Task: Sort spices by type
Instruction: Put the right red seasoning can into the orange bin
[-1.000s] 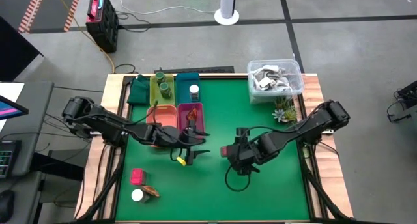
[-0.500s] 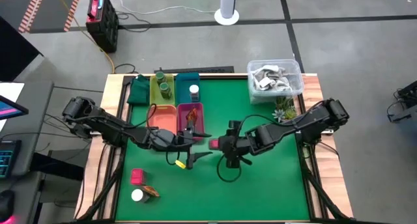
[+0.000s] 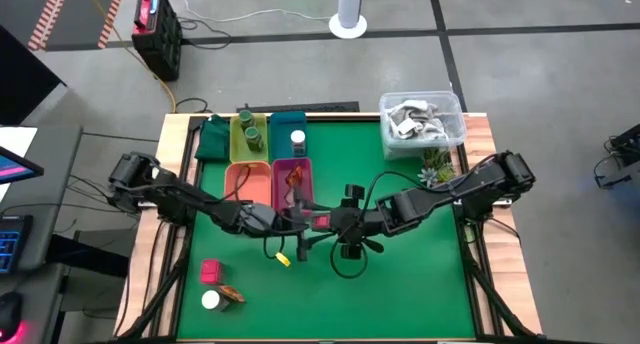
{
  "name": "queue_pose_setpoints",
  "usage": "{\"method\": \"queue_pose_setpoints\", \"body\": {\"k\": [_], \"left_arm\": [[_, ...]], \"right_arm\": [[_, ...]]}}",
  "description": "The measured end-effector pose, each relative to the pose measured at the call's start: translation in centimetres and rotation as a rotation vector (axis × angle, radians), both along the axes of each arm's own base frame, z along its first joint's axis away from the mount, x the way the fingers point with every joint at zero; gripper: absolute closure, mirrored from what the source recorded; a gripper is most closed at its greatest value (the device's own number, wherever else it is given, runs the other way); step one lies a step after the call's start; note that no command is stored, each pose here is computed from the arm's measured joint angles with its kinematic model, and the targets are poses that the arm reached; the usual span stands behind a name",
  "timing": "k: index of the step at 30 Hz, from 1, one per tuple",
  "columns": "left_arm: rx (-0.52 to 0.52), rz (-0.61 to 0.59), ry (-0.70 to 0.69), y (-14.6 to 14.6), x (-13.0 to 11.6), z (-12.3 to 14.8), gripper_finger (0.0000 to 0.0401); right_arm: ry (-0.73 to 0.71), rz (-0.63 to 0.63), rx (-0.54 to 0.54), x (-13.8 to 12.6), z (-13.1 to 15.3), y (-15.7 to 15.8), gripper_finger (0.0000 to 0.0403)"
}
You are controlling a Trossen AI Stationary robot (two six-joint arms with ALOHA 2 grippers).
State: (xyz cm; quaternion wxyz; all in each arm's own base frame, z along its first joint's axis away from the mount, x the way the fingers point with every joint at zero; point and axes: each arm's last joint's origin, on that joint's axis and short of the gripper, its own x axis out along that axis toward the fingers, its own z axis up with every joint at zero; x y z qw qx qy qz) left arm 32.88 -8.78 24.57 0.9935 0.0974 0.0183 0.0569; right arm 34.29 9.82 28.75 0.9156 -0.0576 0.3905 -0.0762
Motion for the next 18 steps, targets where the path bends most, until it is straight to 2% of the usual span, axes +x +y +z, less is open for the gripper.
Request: {"method": "queue_pose_setpoints", "body": {"k": [6, 12, 18], "left_arm": [[0.061, 0.057, 0.041, -0.4, 1.7, 0.0, 0.0108], [0.028, 0.063, 0.042, -0.4, 1.9, 0.1, 0.0111], [-0.003, 0.062, 0.052, -0.4, 1.9, -0.1, 0.0159]], "right_arm": [[0.047, 0.011, -0.01, -0.1, -0.6, -0.1, 0.0174], [0.058, 0.009, -0.005, -0.4, -0.7, 0.4, 0.0174], [0.055, 0.042, -0.026, -0.5, -0.6, 0.9, 0.0174]]}}
